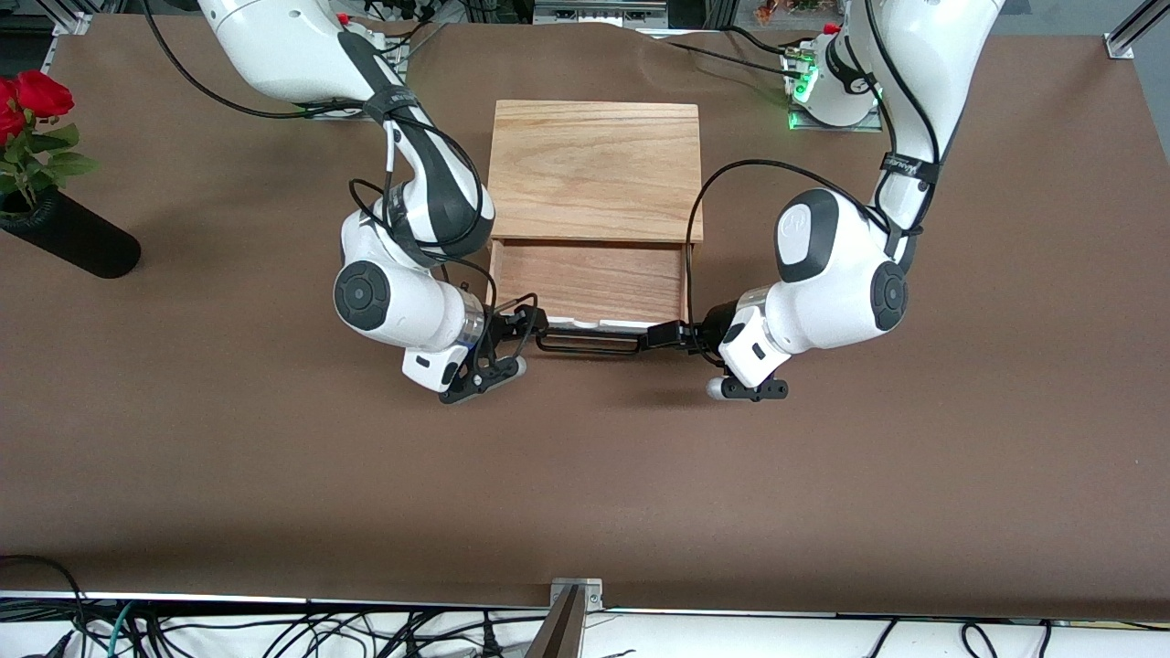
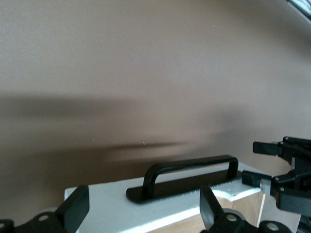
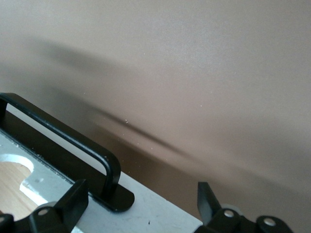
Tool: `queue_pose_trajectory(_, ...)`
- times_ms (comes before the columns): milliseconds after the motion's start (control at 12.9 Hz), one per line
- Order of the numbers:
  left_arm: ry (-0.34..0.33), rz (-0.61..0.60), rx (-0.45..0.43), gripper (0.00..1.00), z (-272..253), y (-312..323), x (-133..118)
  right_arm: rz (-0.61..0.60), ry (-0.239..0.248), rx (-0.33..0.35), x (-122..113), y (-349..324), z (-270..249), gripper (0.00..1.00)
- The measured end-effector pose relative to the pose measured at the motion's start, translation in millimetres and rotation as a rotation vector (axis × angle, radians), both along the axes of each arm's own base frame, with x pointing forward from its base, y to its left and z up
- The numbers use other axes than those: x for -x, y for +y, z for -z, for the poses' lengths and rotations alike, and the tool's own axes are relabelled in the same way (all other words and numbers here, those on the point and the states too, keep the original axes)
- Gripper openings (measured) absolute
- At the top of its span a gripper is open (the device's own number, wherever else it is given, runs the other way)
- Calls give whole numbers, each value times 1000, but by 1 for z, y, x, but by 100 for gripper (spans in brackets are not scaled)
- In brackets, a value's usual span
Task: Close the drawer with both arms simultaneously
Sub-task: 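Press both grippers against the drawer front on either side of the handle, then push the drawer into the cabinet with both grippers together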
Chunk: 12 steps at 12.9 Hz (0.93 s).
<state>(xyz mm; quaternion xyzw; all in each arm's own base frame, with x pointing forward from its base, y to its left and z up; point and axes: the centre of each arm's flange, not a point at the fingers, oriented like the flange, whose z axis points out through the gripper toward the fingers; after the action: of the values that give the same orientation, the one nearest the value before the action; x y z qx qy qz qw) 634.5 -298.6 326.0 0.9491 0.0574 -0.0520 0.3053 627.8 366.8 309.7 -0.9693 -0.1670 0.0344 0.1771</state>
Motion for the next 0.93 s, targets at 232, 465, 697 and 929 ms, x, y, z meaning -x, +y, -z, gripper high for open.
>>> queue_pose_trajectory(232,2,6,0,100,2,-5,2,-1,2,1,0,0,0,100)
queue_pose_trajectory(465,47,46,-1,100,12,-16,13,-5,10,3,1,1,0,100)
queue_pose_trajectory(697,62,57,-2,100,15,-17,15,-11,18,5,3,2,0,100)
queue_pose_trajectory(929,93,86,-2,100,17,-16,18,-23,45,10,7,4,2,100)
